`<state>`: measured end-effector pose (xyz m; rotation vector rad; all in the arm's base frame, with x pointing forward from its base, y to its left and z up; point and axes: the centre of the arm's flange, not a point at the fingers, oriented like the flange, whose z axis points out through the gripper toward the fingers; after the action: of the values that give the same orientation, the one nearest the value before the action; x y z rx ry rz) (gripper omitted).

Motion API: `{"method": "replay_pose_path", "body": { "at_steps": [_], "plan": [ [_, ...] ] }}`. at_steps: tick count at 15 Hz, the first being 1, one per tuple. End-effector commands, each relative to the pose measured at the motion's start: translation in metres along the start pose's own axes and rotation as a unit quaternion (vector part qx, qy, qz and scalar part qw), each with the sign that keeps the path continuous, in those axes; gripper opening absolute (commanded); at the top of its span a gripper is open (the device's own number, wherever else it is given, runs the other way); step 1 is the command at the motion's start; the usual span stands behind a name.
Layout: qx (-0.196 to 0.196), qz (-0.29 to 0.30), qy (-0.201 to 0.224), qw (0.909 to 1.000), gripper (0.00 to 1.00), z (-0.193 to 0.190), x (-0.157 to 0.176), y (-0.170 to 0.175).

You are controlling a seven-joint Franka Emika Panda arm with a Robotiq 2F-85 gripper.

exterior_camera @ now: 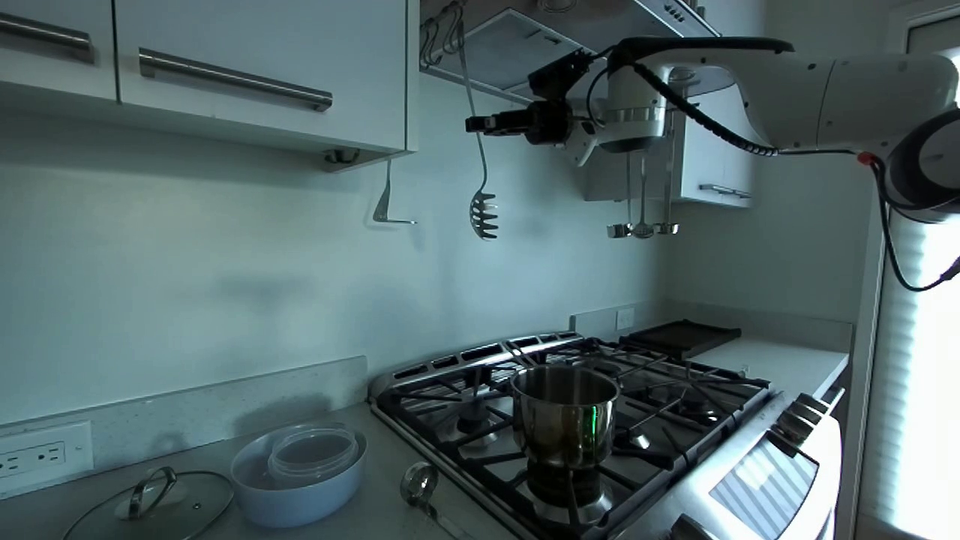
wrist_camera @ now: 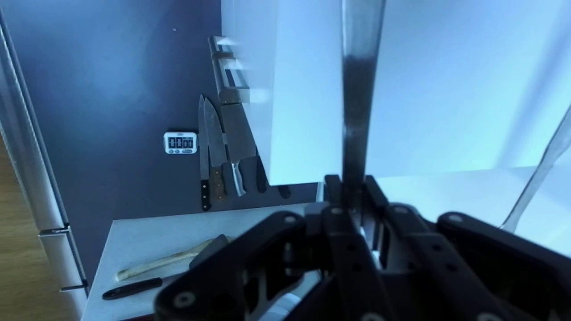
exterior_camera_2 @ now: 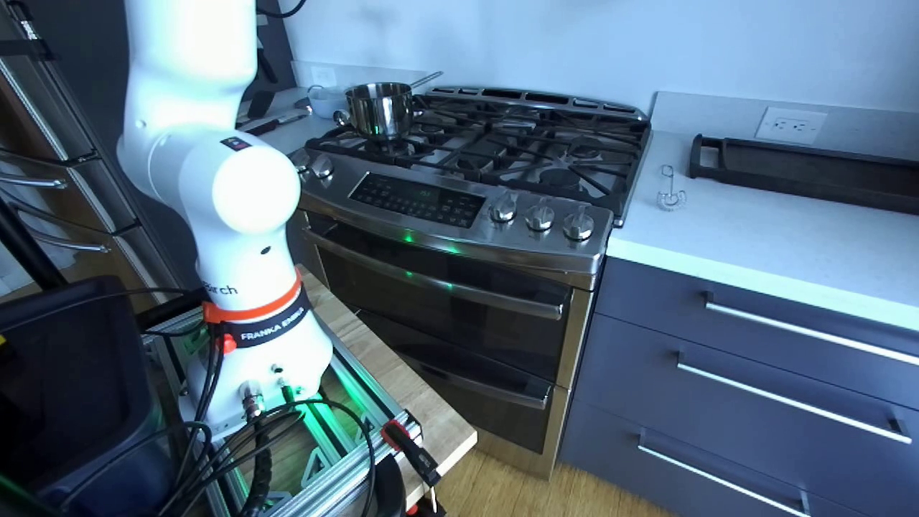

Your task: Remove the silver ladle from the pot and hang it above the stove

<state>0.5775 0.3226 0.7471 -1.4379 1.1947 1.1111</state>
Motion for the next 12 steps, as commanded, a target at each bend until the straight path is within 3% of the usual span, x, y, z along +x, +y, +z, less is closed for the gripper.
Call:
{"method": "replay_pose_path", "body": {
  "at_steps": [1,12],
  "plan": [
    [-0.018,-0.001,0.011,0.9998,0.03,-0.0106,-0.0015,-0.0026],
    [-0.055,-0.001,0.015,0.9984,0.03,-0.0066,-0.0011,-0.0019]
  ]
}}
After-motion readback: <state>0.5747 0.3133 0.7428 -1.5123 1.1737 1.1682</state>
